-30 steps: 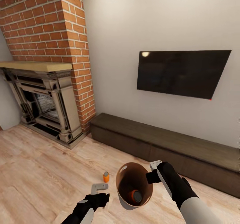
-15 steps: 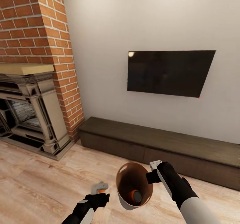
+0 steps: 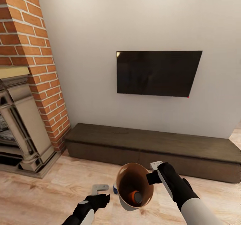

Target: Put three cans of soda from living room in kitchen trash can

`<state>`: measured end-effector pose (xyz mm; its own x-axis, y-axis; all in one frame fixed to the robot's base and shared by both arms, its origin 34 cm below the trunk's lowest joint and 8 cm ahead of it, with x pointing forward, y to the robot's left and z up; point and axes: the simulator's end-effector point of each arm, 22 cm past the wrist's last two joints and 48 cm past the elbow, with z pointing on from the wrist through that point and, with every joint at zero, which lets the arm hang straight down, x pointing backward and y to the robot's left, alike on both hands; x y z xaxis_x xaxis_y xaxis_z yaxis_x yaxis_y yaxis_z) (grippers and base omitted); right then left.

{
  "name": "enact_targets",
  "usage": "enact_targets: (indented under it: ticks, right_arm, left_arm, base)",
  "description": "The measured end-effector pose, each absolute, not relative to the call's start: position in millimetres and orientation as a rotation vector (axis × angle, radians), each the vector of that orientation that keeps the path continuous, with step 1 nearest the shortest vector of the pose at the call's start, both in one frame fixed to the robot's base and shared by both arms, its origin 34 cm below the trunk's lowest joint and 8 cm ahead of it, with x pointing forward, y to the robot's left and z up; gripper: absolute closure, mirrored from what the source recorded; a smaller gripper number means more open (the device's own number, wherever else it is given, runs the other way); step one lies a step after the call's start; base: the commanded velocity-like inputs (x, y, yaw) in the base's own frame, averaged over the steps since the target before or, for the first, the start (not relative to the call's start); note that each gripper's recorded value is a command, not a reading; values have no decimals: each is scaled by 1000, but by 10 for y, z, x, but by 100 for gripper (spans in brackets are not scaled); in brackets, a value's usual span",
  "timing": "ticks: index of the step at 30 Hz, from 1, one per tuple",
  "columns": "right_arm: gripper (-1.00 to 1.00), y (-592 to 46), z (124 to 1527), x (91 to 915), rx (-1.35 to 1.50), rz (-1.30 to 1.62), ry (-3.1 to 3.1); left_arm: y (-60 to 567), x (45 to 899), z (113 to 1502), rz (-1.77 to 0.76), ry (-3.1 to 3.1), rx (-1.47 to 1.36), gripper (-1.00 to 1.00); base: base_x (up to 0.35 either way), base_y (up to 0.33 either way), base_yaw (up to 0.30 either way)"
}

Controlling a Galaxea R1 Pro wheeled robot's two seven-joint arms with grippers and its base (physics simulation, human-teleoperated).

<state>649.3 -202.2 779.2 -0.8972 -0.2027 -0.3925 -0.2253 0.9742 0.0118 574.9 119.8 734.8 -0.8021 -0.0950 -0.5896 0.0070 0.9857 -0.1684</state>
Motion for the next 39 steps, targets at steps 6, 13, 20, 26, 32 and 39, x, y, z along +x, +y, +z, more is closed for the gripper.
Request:
enact_targets:
  ticks: [6, 13, 20, 26, 32, 39]
  right_arm:
    - [100, -2026, 7790, 6492, -309, 76, 2723]
    - [100, -2027, 7790, 6491, -306, 80, 2724]
    - [100, -2044, 7790, 6494, -310, 69, 2723]
    - [100, -2038, 7788, 6490, -309, 73, 2725]
    - [100, -2020, 7788, 6487, -313, 77, 2725]
    - [100, -2017, 7785, 6484, -321, 73, 2725]
  left_arm:
    - [1173, 5739, 7347, -216, 2494, -50, -100]
    - [1157, 5733, 7346, -217, 2494, -43, -100]
    - [1156, 5733, 7347, -217, 2493, -42, -100]
    - [1154, 5734, 7349, -218, 2493, -42, -100]
    - [1149, 5776, 7383, -221, 2468, -51, -100]
    - [1125, 5779, 7393, -223, 2460, -44, -100]
  base:
    - [262, 240, -286]
    - [216, 129, -286]
    - [150, 12, -171]
    - [57, 1, -24]
    - [9, 0, -4]
    - [1, 0, 0]
